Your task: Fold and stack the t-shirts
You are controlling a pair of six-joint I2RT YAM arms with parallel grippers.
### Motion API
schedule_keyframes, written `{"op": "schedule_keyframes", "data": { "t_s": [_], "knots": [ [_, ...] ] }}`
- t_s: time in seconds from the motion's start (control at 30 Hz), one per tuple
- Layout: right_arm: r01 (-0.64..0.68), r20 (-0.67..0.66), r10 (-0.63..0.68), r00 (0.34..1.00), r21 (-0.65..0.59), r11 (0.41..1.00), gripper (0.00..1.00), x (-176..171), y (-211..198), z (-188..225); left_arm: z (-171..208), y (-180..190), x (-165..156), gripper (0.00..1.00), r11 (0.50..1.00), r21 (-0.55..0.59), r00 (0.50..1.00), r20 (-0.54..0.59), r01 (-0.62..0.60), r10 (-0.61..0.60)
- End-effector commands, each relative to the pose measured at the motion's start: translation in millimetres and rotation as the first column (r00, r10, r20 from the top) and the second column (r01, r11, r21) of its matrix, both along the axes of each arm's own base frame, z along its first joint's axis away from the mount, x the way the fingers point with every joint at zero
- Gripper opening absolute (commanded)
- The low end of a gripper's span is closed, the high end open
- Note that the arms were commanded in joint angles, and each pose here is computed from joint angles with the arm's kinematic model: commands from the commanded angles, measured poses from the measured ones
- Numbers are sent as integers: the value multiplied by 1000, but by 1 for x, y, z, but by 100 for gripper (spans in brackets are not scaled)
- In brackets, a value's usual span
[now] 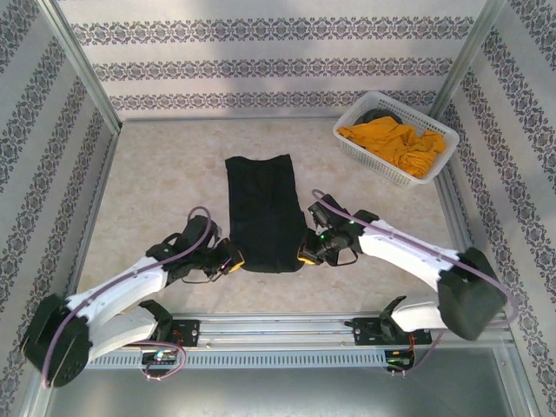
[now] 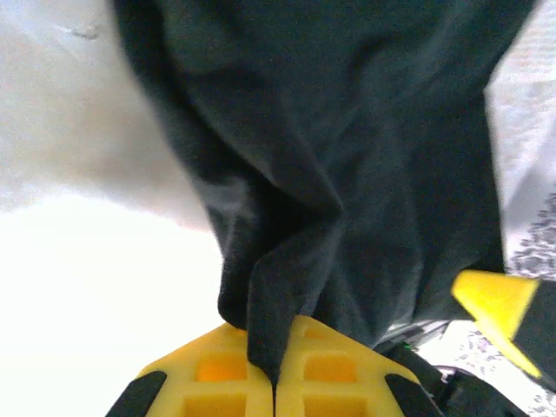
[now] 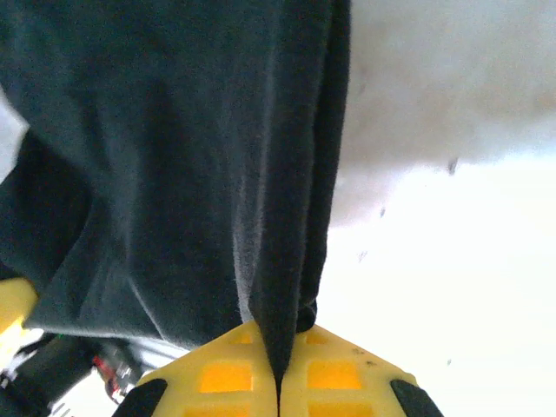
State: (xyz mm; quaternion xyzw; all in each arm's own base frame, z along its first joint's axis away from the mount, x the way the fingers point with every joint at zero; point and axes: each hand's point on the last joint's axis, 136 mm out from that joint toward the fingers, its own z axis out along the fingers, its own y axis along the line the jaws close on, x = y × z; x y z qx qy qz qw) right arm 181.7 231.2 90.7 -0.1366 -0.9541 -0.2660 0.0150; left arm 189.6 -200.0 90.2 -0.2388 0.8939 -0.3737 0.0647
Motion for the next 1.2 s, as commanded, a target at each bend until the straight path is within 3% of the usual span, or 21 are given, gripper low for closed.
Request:
{"op": "schedule_keyframes", "data": {
  "t_s": [0.0, 0.23, 0.43, 0.63, 0.8, 0.83, 0.97, 1.1, 1.17],
  "knots": [
    [55, 21, -54, 998, -49, 997, 0, -5, -13, 15, 25, 13, 8, 0, 995, 15, 993, 71, -94, 93],
    [76, 195, -62, 979, -62, 995, 0, 48, -12, 79, 103, 16, 53, 0, 982, -22, 941, 282, -187, 185],
    [108, 243, -110, 964, 21, 994, 0, 109, 3, 123, 147, 20, 100, 0, 955, -66, 890, 349, -290, 294],
    [165, 220, -176, 959, 69, 984, 0, 193, 14, 119, 141, 32, 185, 0, 937, -73, 875, 338, -343, 346],
    [215, 214, -229, 950, 86, 973, 0, 275, 17, 92, 97, 57, 271, 0, 917, -62, 876, 277, -393, 394],
    [209, 210, -225, 951, 96, 973, 4, 291, 18, 89, 84, 61, 286, 0, 919, -51, 883, 262, -391, 390],
    [149, 159, -162, 974, 92, 985, 32, 328, 24, 60, 58, 50, 333, 37, 947, -113, 917, 238, -301, 320],
    [117, 211, -128, 969, 66, 991, 45, 333, 15, 71, 79, 44, 330, 53, 957, -133, 909, 302, -259, 288],
    [104, 242, -117, 963, 68, 992, 47, 325, 12, 80, 91, 47, 309, 54, 958, -105, 903, 321, -267, 287]
  ]
}}
